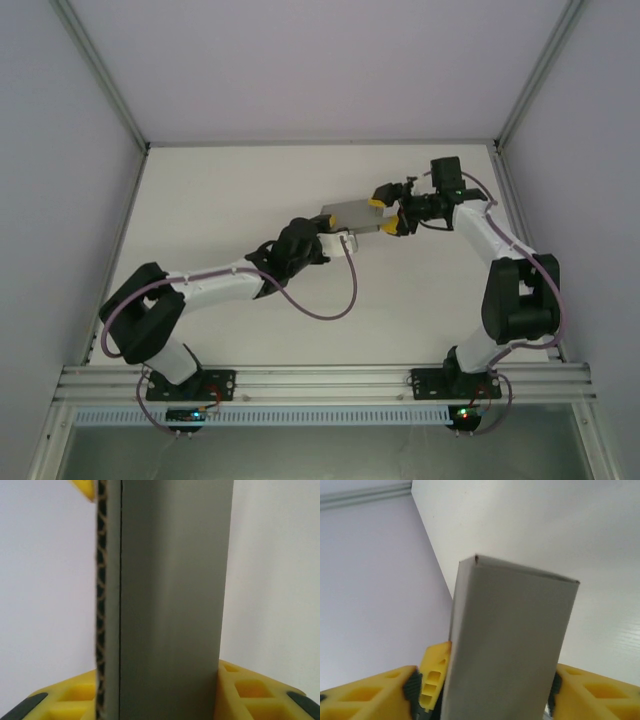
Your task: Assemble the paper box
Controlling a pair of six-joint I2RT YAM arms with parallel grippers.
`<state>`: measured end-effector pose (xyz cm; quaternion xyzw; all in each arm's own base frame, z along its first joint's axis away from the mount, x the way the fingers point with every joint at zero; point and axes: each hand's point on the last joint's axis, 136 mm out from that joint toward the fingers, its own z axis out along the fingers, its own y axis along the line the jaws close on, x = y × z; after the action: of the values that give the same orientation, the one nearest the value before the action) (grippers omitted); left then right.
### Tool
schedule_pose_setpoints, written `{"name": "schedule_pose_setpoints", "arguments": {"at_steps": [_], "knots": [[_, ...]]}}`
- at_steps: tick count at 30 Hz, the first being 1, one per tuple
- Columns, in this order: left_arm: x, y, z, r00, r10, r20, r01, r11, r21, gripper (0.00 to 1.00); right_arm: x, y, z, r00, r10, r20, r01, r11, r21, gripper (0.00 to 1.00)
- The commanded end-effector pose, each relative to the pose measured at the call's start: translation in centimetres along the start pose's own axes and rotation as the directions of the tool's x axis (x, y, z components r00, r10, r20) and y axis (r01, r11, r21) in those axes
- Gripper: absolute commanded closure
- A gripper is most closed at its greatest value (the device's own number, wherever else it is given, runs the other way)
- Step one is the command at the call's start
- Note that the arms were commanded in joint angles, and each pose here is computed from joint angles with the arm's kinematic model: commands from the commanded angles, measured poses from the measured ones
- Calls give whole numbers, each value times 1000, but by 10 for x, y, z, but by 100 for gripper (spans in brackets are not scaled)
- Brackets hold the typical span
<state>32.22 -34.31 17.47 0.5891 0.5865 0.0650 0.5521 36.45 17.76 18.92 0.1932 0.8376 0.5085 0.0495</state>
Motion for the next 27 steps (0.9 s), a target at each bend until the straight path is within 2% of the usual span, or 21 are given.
{"name": "schedule_pose_setpoints", "arguments": {"at_steps": [1,2,3,6,11,14,15,17,19,21,23,27], "knots": [[-12,8,-12,998,-50,29,47,994,98,68,-19,16,-10,986,-121,116,128,991,-48,16],[-10,5,-15,998,-66,18,62,987,146,68,-27,19,-17,970,-174,171,182,983,-32,5],[-6,4,-18,997,-83,2,81,979,187,68,-35,20,-23,955,-202,218,210,978,-11,1],[7,5,-26,989,-138,-58,148,952,268,70,-52,19,-40,905,-295,308,292,955,57,1],[22,1,-39,973,-179,-145,221,900,377,70,-64,12,-52,867,-358,347,334,934,127,1],[33,-19,-53,964,-162,-209,248,830,500,67,-70,16,-58,812,-458,363,422,889,179,1],[38,-26,-58,959,-157,-238,265,797,543,66,-75,20,-62,766,-519,379,470,855,219,1],[49,-39,-67,938,-162,-305,326,711,623,69,-75,29,-66,640,-677,362,598,736,318,1],[53,-37,-66,906,-207,-369,410,642,648,73,-74,31,-65,514,-801,306,667,598,445,1],[59,-36,-64,879,-218,-423,462,604,649,72,-74,29,-63,415,-879,235,691,473,547,1],[66,-36,-58,863,-197,-465,482,596,642,71,-70,27,-58,359,-921,152,715,376,590,1],[79,-41,-50,833,-155,-531,513,578,635,71,-49,17,-36,291,-956,-21,811,236,535,1]]}}
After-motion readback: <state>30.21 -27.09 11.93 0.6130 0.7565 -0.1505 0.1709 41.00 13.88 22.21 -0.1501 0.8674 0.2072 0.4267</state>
